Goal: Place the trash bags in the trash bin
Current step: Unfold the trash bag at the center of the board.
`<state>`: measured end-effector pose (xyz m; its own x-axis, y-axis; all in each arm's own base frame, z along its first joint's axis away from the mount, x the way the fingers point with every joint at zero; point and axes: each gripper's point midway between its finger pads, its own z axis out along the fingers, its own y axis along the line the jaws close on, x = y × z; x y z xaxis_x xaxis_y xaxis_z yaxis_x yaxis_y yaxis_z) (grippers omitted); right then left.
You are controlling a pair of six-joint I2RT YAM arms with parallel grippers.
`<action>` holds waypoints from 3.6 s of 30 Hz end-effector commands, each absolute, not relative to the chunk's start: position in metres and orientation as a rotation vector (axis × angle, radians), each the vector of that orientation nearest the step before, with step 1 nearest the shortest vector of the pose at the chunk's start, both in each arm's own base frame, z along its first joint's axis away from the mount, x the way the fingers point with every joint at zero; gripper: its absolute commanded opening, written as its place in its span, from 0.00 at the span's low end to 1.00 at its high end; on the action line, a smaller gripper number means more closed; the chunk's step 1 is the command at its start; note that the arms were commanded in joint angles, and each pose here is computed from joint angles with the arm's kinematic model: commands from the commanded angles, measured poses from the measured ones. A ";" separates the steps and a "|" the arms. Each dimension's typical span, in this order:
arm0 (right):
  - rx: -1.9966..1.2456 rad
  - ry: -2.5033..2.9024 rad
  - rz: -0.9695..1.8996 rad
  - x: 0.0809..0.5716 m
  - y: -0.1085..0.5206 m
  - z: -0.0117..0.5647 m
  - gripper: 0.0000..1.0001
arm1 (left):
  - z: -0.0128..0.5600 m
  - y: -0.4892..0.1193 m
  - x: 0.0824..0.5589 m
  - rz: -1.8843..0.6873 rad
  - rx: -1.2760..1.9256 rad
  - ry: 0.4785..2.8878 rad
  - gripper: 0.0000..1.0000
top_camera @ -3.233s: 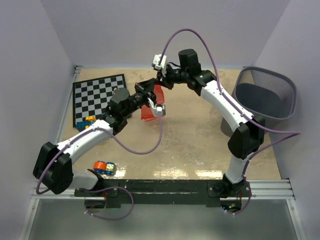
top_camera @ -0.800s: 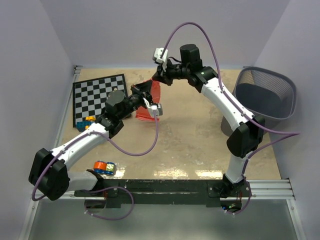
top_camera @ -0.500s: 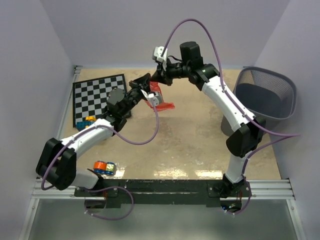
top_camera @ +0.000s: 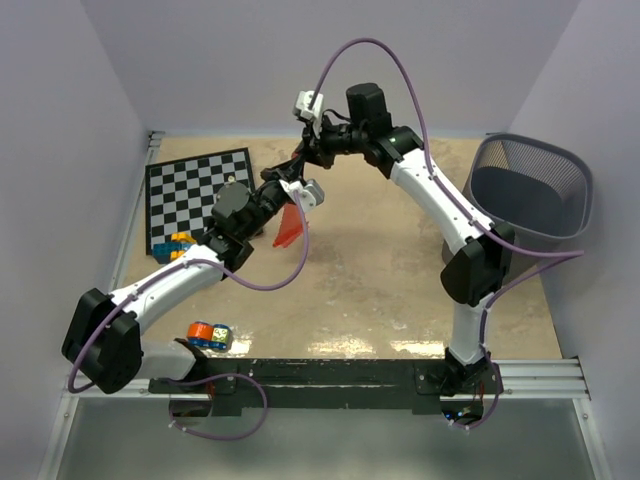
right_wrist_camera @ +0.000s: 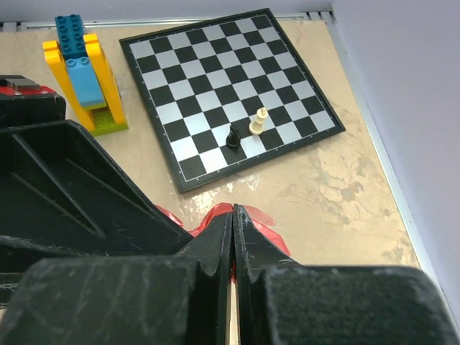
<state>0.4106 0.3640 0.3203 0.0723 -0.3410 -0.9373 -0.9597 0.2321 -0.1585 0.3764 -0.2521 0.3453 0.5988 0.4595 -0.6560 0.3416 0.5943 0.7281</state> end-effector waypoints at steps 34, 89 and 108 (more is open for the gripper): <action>-1.286 1.364 0.710 0.403 0.373 0.360 0.00 | 0.378 -0.219 0.416 -0.031 0.778 1.030 0.00; -1.371 1.260 0.748 0.364 0.376 0.381 0.00 | 0.339 -0.213 0.405 0.141 1.001 0.987 0.00; -1.096 1.315 1.025 0.389 0.279 0.444 0.72 | 0.373 -0.223 0.330 0.426 1.265 0.383 0.00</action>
